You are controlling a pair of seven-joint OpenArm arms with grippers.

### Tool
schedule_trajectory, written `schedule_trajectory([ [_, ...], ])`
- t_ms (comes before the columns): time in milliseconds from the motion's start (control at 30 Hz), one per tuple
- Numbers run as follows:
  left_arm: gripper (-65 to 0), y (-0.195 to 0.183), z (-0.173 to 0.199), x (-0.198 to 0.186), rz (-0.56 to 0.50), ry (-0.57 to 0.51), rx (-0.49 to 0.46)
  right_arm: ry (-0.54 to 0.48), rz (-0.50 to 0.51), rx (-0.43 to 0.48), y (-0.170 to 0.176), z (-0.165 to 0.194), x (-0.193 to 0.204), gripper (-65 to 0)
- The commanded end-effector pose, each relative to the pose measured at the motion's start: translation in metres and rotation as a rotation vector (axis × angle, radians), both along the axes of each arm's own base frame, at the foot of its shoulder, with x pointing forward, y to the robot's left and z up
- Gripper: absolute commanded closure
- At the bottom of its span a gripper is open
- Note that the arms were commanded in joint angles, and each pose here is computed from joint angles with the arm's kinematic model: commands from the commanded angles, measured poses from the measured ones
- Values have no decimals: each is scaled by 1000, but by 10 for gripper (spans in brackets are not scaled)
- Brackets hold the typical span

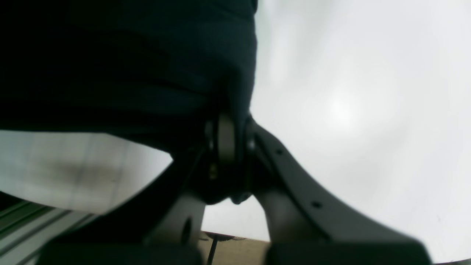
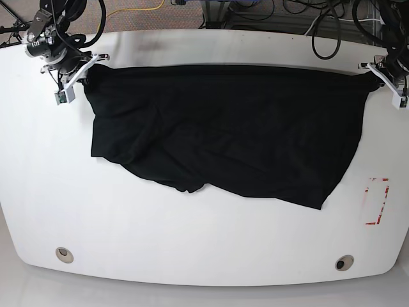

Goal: Fold the T-shirt properly
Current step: 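Drag the shirt flat with both grippers, spreading it across the table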

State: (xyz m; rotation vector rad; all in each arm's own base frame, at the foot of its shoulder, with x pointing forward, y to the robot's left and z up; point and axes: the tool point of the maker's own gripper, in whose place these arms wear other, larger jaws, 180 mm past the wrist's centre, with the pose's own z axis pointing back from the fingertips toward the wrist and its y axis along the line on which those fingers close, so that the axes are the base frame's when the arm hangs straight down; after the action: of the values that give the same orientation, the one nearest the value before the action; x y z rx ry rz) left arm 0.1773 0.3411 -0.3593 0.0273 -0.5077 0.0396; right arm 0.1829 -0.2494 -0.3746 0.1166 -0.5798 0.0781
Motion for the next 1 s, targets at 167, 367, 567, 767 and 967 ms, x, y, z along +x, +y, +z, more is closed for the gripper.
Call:
schedule_trajectory([
  [167,0,10,3,2,8,-6,19,-30,2,-16,-4,8,3,0],
  [367,0,9,2,1,8,0,19,-31,4,-17,-4,8,3,0],
  [567,0,6,0,2,-9,10,17,-32,4,-15,-3,8,3,0],
  [767,0,6,0,1,-10,10,18,-29,5,-13,-3,8,2,0],
  [967,0,4,-2,-2,-11,18,15,-22,5,-10,-1,6,0,0],
])
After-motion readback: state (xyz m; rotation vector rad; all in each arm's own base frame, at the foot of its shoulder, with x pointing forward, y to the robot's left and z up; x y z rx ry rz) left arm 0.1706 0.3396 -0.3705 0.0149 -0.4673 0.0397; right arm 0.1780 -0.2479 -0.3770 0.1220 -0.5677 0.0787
